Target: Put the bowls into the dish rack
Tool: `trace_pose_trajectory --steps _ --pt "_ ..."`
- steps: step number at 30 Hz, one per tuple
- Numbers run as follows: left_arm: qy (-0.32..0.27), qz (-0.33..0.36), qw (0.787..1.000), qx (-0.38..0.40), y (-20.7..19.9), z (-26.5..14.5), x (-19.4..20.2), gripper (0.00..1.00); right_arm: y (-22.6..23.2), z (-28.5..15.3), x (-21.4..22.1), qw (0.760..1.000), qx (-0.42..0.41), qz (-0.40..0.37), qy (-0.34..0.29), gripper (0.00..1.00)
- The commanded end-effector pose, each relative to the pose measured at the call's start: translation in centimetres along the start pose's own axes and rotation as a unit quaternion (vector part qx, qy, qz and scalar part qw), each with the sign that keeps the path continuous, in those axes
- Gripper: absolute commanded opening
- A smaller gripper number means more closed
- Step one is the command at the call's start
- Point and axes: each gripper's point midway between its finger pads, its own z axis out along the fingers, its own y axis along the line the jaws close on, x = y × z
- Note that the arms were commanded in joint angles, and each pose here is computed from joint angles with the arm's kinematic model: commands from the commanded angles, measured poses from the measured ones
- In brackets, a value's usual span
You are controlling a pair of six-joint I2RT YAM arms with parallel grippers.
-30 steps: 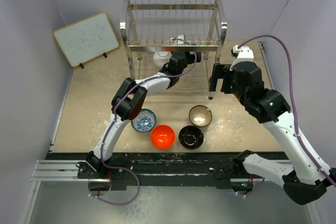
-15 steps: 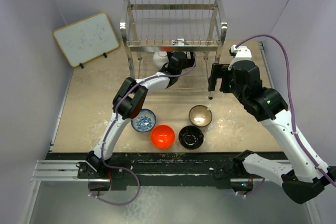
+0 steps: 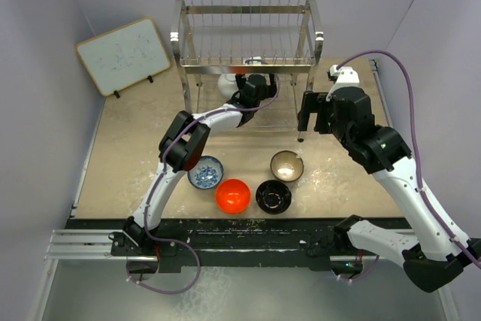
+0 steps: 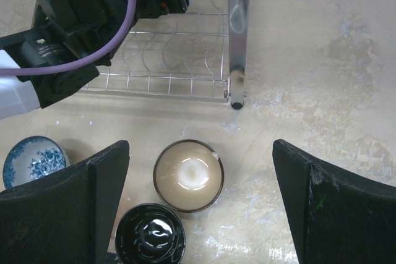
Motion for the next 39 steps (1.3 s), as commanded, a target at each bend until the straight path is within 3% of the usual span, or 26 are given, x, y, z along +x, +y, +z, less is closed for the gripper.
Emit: trace_pose_trajectory --steps 1,7,18,27,39 --pt "-0.024 -0.007 0.997 -0.079 5.2 -0.7 -4.0 0.99 0.3 0.1 -0.7 1.0 -0.01 0.004 -0.014 0.99" --pt "-0.017 -0.016 0.997 -0.076 5.2 -1.5 -4.2 0.99 0.1 -0.1 -0.7 1.0 -0.01 0.006 -0.017 0.99" --pt "-0.012 -0.007 0.999 0.052 -1.6 -4.0 -5.3 0.99 0.3 -0.1 -0.8 1.0 -0.017 0.012 -0.017 0.98" --pt "-0.021 0.003 0.997 0.074 -3.5 -2.1 -6.2 0.99 0.0 -0.2 -0.8 1.0 -0.01 0.013 -0.018 0.98" --pt "0.007 0.019 1.0 0.0 0.4 0.0 -3.7 0.99 -0.4 -0.1 -0.4 1.0 -0.004 0.009 -0.014 0.98"
